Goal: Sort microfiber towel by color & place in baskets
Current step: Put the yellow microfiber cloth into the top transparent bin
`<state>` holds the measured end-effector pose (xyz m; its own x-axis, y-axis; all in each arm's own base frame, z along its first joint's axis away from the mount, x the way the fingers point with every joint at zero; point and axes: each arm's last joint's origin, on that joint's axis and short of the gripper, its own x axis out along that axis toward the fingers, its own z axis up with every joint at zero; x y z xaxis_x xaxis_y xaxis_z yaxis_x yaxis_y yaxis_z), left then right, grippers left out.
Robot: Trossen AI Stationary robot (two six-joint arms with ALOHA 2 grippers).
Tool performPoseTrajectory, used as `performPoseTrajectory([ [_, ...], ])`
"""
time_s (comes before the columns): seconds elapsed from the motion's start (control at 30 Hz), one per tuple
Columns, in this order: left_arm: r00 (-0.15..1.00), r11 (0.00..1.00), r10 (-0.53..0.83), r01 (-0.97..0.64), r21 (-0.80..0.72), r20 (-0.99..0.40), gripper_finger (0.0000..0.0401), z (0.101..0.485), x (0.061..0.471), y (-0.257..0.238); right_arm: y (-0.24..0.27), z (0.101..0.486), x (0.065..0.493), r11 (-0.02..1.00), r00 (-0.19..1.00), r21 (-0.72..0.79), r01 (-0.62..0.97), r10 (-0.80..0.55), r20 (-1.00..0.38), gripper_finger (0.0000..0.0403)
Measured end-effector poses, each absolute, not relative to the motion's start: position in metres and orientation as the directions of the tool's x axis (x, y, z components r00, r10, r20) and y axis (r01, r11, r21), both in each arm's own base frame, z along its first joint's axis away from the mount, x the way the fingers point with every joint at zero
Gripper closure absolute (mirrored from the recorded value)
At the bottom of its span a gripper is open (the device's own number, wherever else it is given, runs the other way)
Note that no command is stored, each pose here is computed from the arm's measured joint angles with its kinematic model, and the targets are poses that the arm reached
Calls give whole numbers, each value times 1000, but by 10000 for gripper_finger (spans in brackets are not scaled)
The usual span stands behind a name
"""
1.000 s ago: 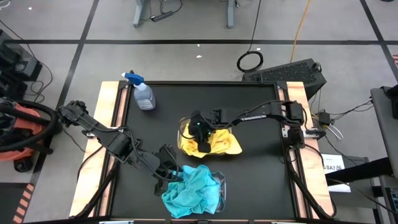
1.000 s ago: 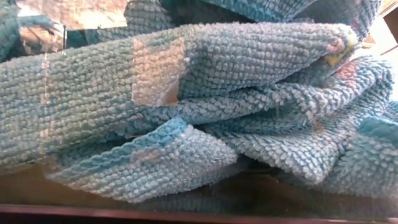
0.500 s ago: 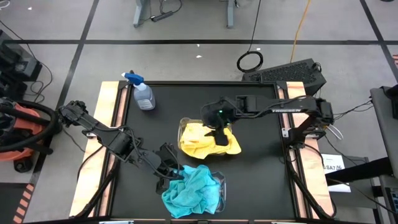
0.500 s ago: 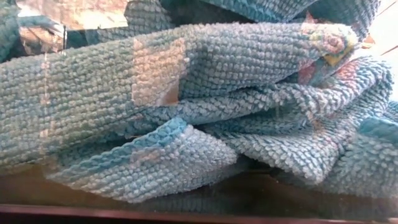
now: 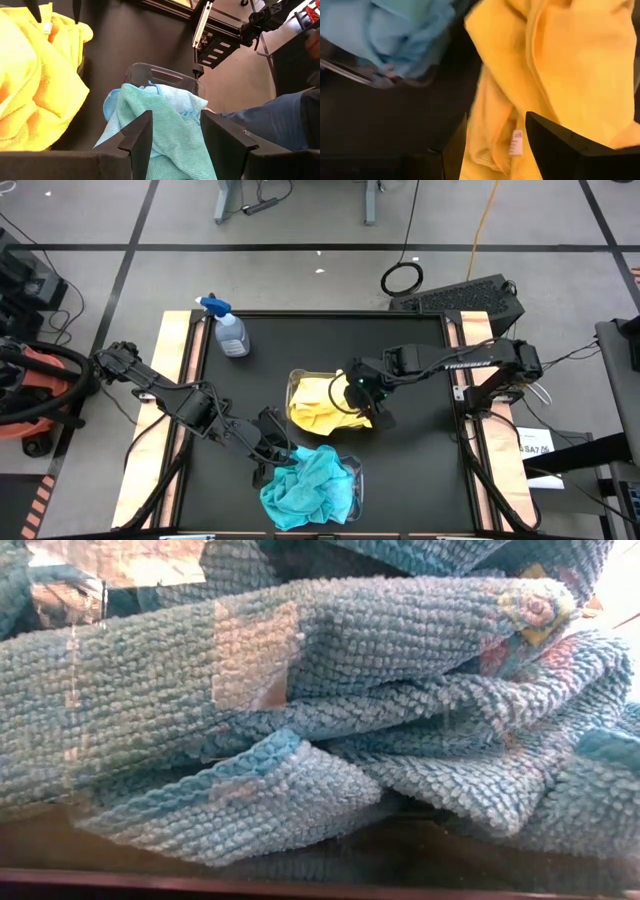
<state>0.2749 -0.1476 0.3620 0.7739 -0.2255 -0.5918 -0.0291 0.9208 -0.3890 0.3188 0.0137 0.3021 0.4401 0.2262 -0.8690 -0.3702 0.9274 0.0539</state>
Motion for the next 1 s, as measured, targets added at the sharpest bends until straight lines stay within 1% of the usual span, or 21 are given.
performPoseTrajectory([
  [0.13,775,921,-223,-30,-387,-592,228,362,275,-148,14,282,317,937,400,-6,-350,144,-905,207],
  [0.43,777,923,-216,-36,-384,-591,228,362,275,-147,10,221,332,940,275,36,-340,136,-952,211],
  [0.63,780,919,-216,-40,-392,-588,228,362,275,-147,6,190,350,946,251,69,-317,154,-956,241],
  [0.83,781,918,-218,-40,-394,-585,228,363,275,-148,2,179,354,943,214,171,-285,237,-948,274],
  [1.0,781,918,-218,-39,-394,-585,228,363,275,-148,-3,191,353,950,206,168,-262,226,-952,286],
])
